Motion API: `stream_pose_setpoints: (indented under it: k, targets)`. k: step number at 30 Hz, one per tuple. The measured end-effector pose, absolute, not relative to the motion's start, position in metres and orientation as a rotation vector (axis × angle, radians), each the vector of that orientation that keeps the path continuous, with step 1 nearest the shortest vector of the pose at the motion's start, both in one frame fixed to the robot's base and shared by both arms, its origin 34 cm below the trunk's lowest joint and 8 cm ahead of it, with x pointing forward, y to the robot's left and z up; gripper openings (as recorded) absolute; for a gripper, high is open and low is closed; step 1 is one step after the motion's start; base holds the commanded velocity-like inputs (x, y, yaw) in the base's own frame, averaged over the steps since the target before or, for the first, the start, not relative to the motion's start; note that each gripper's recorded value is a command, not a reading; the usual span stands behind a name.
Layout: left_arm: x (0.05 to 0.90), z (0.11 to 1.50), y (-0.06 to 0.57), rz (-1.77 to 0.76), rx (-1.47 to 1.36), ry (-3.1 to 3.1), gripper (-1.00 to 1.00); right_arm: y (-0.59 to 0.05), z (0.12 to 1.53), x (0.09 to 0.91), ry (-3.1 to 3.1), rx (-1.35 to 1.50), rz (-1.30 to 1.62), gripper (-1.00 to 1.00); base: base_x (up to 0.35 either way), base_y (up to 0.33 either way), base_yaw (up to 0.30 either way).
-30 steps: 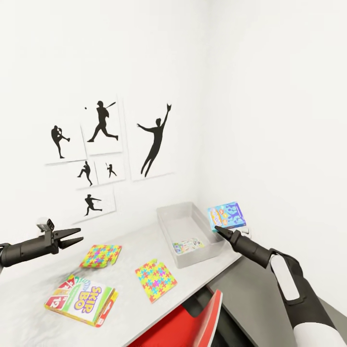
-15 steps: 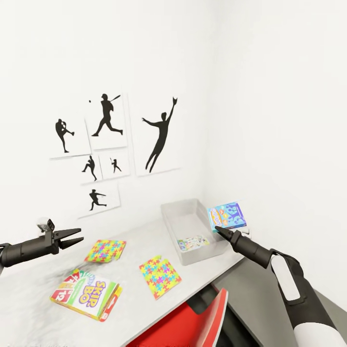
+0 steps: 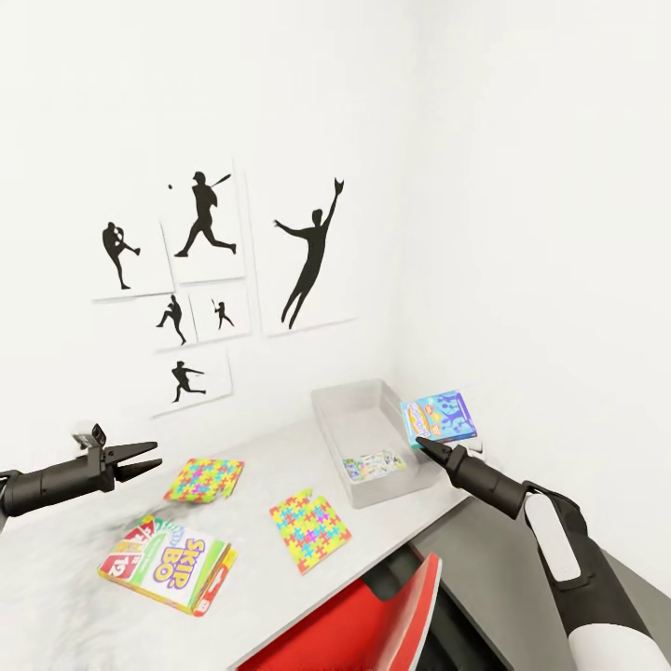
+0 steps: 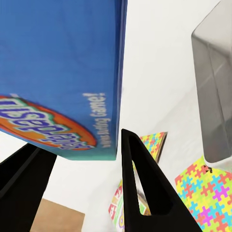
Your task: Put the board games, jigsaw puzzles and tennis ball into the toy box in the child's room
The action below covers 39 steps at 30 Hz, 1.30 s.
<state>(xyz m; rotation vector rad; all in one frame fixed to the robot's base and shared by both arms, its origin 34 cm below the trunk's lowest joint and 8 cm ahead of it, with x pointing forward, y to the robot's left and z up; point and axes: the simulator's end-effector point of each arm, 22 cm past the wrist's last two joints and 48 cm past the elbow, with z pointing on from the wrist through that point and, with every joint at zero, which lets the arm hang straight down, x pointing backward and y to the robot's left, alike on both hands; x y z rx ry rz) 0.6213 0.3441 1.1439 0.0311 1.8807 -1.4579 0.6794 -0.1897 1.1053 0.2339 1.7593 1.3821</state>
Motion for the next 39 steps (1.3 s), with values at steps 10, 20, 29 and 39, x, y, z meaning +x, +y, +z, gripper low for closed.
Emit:
stream_pose_setpoints:
  k: [10,20,29,39]
  targets:
    - [0.622,1.143,0.344,-1.459,0.029,1.883,1.0,-0.19,1.106,0.68,1.756,0.233,1.383,-1.0,0.0,0.0,0.0]
    - [0.622,1.143,0.344,-1.458,0.031,1.882,1.0,-0.189,1.106,0.68,1.756,0.23,1.382,-1.0,0.0,0.0,-0.007]
    - [0.622,1.142,0.344,-1.459,0.027,1.884,1.0,-0.178,1.096,0.678,1.799,0.243,1.407,-1.0,0.0,0.0,-0.033]
    - [0.622,1.141,0.344,-1.462,0.028,1.883,1.0,-0.154,1.157,0.753,1.99,0.227,1.337,-1.0,0.0,0.0,-0.001]
